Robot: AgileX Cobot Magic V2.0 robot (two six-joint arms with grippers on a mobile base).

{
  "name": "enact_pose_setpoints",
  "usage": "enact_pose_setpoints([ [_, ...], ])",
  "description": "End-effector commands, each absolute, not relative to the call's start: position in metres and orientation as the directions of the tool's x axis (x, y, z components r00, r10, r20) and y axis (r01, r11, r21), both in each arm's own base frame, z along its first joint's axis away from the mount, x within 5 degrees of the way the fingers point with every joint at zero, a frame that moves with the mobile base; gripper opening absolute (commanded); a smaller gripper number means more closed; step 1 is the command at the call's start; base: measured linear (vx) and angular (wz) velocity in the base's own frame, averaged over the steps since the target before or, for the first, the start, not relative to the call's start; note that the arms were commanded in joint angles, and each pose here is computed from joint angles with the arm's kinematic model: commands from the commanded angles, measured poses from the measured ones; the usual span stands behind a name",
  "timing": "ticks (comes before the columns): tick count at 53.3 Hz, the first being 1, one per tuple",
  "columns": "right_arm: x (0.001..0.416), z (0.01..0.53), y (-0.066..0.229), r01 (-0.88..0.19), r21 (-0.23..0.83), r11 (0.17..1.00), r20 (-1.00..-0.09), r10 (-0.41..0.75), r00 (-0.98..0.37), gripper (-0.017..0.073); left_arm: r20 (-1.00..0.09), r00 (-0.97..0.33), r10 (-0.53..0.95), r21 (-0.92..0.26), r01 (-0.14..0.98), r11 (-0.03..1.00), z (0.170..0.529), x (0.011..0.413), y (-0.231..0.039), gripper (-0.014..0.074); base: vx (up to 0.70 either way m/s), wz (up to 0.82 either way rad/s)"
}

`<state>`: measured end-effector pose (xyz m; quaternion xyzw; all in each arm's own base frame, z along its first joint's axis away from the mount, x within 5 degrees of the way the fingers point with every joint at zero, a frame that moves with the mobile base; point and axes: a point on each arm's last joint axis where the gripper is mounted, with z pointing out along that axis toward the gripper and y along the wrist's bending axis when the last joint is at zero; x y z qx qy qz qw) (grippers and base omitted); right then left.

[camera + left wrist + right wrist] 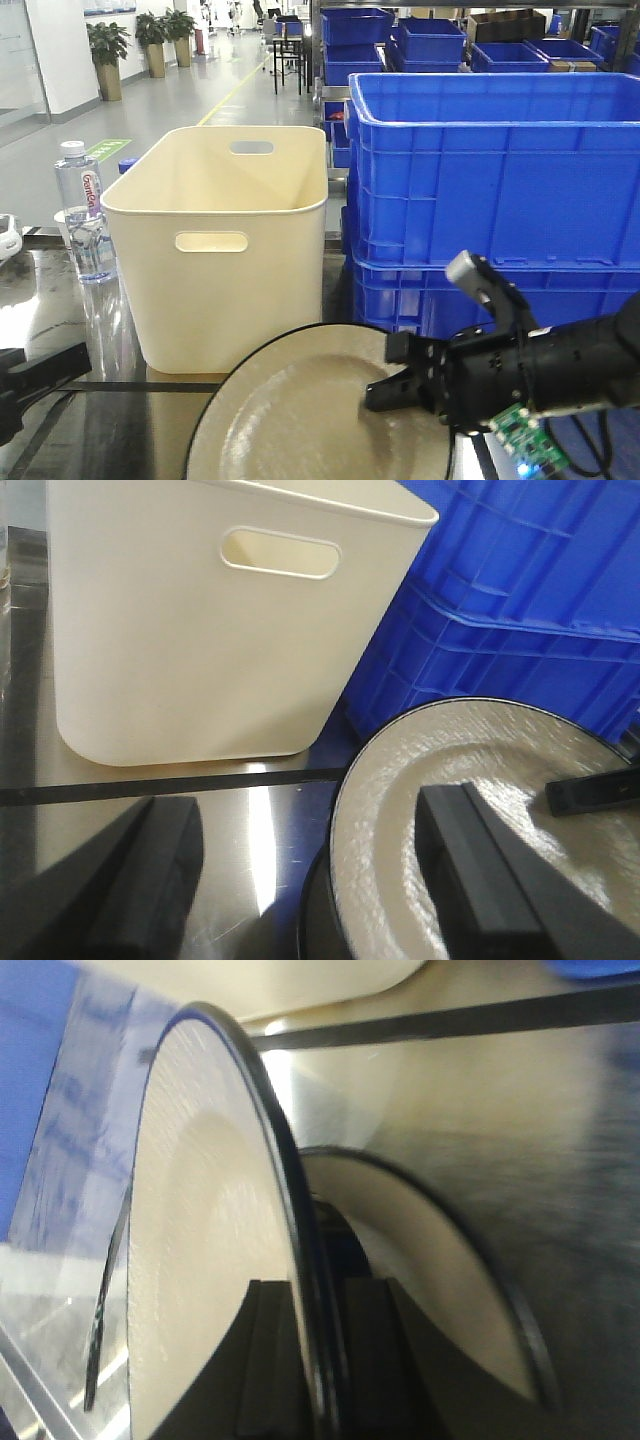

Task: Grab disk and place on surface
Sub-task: 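Lower the right gripper's plate onto the table and open the right gripper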

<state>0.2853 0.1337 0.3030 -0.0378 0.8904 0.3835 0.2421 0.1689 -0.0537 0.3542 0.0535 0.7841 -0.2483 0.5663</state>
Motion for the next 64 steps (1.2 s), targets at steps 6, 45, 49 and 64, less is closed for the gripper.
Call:
enact_pose_setpoints([
  [6,0.28,0.33,0.149,-0.327,0.691,0.645,-0.545,0.168,-0.821,0.0044,-0.924,-0.302,-0.233,-0.336,0.358,0.871,0.366,0.169,-0.052,0.0552,0.0,0.0],
  [45,0.272,0.33,0.133,-0.64,0.182,0.747,-0.768,-0.298,-0.566,0.0552,-0.92,-0.322,-0.223,-0.34,0.374,0.863,0.365,0.167,-0.054,0.0552,0.0,0.0],
  [49,0.267,0.34,0.128,-0.632,0.132,0.764,-0.795,-0.299,-0.528,0.0552,-0.92,-0.323,-0.222,-0.34,0.376,0.862,0.365,0.167,-0.054,0.0552,0.0,0.0],
  [64,0.249,0.366,0.117,-0.585,0.119,0.802,-0.838,-0.235,-0.493,0.0552,-0.92,-0.323,-0.222,-0.34,0.376,0.862,0.365,0.167,-0.054,0.0552,0.0,0.0],
])
